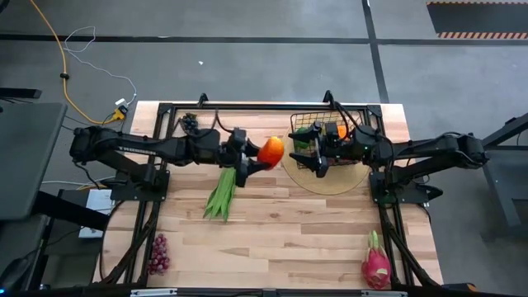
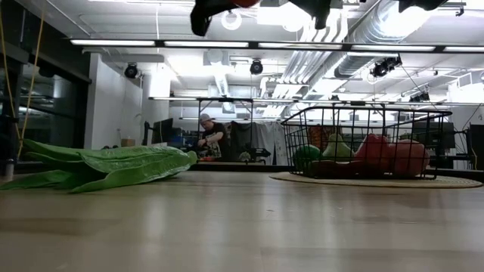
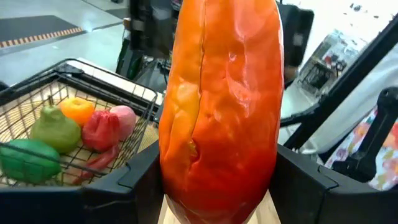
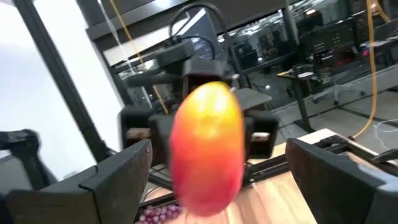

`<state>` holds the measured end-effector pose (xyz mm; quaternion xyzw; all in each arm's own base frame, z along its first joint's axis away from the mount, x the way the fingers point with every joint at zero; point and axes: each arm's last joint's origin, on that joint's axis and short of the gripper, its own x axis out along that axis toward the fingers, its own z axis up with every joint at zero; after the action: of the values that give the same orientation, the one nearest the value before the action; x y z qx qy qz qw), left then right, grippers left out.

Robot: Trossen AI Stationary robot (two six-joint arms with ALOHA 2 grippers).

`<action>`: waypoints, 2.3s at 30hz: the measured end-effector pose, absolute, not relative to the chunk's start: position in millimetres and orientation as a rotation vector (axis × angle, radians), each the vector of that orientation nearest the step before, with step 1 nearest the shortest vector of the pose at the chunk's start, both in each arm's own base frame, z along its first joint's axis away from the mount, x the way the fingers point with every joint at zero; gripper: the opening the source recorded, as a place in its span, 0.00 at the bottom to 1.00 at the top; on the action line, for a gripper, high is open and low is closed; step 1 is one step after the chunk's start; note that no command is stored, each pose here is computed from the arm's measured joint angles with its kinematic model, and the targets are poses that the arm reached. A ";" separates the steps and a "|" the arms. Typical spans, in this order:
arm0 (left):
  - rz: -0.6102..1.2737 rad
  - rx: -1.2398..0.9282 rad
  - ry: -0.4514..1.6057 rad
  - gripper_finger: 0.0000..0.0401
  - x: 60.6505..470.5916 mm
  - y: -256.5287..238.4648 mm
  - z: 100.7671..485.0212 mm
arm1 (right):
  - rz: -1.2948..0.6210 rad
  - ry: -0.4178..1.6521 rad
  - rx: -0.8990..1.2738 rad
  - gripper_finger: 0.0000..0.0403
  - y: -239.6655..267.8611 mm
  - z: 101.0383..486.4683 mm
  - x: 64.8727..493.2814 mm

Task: Build produce basket
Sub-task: Put the orange mango into the black wire basket

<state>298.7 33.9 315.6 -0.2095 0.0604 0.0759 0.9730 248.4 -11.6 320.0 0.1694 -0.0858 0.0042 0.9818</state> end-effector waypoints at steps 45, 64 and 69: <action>0.167 -0.254 0.408 0.74 320.1 60.0 349.2 | -0.011 -0.135 0.333 0.51 -8.1 327.7 230.3; 0.407 -0.274 -0.027 0.77 204.9 34.0 375.1 | -0.453 0.372 0.284 0.51 -45.5 290.2 181.9; 0.426 -0.403 -0.071 0.77 190.9 31.4 351.3 | -0.479 0.551 0.262 0.51 -58.2 268.6 189.3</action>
<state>190.9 31.4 351.3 -0.1986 -0.0350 0.2101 0.9566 189.3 -58.2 268.6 0.1276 0.2687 -0.2334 0.9258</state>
